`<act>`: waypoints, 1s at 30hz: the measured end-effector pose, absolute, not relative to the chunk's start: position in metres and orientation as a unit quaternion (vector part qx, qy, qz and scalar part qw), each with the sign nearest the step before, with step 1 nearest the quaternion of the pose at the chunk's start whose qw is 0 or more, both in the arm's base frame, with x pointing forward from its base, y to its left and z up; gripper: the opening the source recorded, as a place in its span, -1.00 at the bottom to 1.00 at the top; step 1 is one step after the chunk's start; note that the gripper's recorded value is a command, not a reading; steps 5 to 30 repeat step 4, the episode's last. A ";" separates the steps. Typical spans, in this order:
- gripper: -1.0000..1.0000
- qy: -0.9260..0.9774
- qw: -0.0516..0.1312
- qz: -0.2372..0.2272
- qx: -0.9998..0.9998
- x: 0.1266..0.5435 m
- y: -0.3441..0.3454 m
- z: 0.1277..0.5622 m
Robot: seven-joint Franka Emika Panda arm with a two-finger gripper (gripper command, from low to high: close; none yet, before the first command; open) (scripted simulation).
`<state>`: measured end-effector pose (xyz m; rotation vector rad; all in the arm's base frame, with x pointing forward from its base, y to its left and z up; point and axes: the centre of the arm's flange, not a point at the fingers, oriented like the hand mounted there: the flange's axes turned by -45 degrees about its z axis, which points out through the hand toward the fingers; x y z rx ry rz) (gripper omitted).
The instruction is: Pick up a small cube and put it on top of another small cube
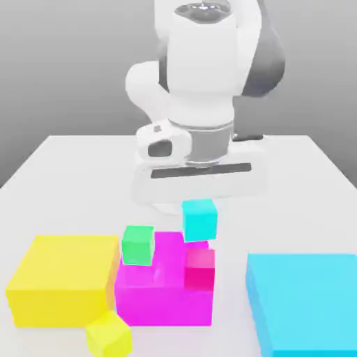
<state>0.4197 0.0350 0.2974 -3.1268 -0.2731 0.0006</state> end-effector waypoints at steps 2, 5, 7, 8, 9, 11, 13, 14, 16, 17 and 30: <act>1.00 -0.088 0.001 0.000 -0.996 0.419 0.035 0.285; 1.00 -0.088 0.001 0.000 -0.996 0.419 0.035 0.285; 1.00 -0.088 0.001 0.000 -0.996 0.419 0.035 0.285; 1.00 -0.088 0.001 0.000 -0.996 0.419 0.035 0.285; 1.00 -0.088 0.001 0.000 -0.996 0.419 0.035 0.285; 1.00 -0.088 0.001 0.000 -0.996 0.419 0.035 0.285; 1.00 -0.088 0.001 0.000 -0.996 0.419 0.035 0.285; 1.00 -0.088 0.001 0.000 -0.996 0.419 0.035 0.285; 1.00 -0.088 0.001 0.000 -0.996 0.419 0.035 0.285; 1.00 -0.088 0.001 0.000 -0.996 0.419 0.035 0.285; 1.00 -0.088 0.001 0.000 -0.996 0.419 0.035 0.285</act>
